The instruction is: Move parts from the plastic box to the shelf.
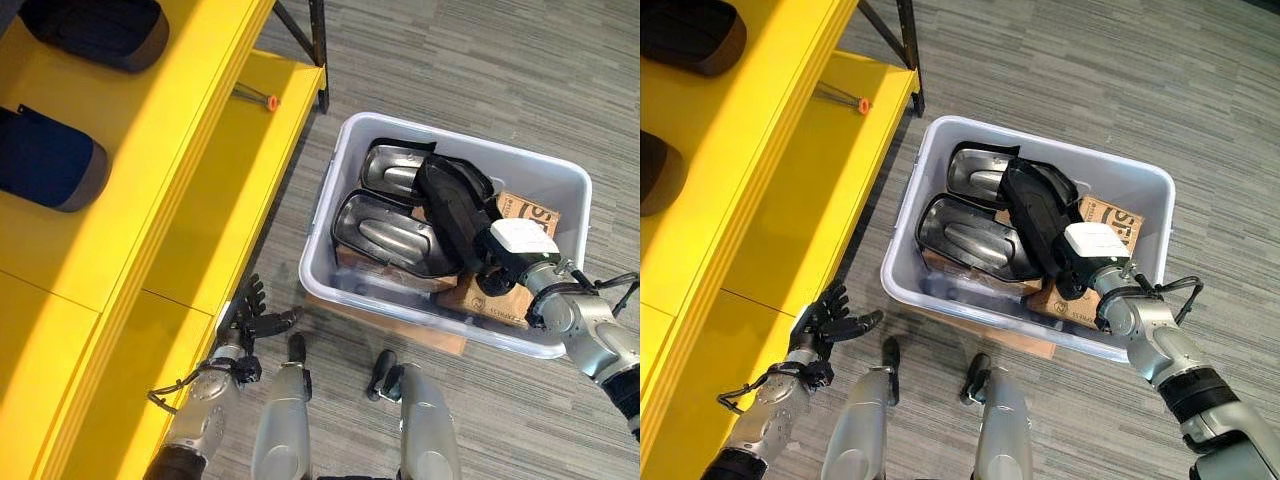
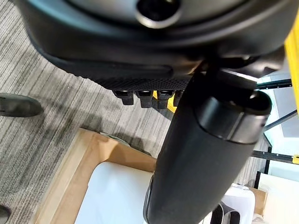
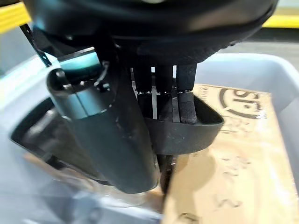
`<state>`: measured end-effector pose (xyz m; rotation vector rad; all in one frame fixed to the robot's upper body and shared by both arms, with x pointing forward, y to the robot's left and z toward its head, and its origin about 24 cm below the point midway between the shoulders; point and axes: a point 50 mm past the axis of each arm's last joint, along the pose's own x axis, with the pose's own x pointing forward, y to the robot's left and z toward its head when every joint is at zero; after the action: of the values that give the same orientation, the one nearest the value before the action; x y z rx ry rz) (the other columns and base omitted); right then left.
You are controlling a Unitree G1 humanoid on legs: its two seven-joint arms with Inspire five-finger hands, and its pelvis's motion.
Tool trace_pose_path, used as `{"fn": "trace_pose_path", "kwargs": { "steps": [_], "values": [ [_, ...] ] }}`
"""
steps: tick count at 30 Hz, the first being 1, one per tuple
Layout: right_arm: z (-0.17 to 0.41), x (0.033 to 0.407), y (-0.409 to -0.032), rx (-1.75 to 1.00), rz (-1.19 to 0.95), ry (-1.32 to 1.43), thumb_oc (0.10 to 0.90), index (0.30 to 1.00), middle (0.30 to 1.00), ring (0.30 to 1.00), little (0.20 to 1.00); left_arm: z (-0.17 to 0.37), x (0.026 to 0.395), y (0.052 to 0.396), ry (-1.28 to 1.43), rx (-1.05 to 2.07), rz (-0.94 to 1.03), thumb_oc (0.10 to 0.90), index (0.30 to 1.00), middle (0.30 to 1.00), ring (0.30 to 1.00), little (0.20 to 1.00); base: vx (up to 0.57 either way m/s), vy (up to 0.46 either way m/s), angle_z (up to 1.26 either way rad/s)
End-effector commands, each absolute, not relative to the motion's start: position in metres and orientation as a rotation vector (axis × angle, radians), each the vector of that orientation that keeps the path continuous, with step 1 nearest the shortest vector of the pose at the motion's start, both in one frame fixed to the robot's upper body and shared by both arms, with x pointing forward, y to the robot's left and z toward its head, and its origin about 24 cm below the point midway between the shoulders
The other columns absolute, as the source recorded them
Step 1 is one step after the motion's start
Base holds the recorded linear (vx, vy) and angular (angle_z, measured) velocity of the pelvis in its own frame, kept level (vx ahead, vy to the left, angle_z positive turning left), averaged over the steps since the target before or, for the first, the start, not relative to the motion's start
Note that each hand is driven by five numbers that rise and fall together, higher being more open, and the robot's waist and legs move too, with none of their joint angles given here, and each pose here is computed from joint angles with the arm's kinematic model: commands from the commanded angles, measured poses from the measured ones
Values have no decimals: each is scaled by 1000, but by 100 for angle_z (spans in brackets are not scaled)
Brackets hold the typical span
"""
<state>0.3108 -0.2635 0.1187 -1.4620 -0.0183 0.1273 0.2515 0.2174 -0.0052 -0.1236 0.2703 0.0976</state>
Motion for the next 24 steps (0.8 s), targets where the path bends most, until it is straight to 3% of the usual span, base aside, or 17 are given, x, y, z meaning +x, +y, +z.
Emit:
{"fn": "trace_pose_path", "kwargs": {
  "steps": [1,24],
  "values": [
    [186,314,-269,-1464,-26,-244,400,300,300,300,300,12,246,225,170,-95,69,900,1000,1000,1000,1000,42,15,-5],
    [228,307,-256,-1418,-51,-427,400,300,300,300,300,-14,222,229,269,-143,124,900,1000,1000,1000,1000,62,12,-7]
  ]
}}
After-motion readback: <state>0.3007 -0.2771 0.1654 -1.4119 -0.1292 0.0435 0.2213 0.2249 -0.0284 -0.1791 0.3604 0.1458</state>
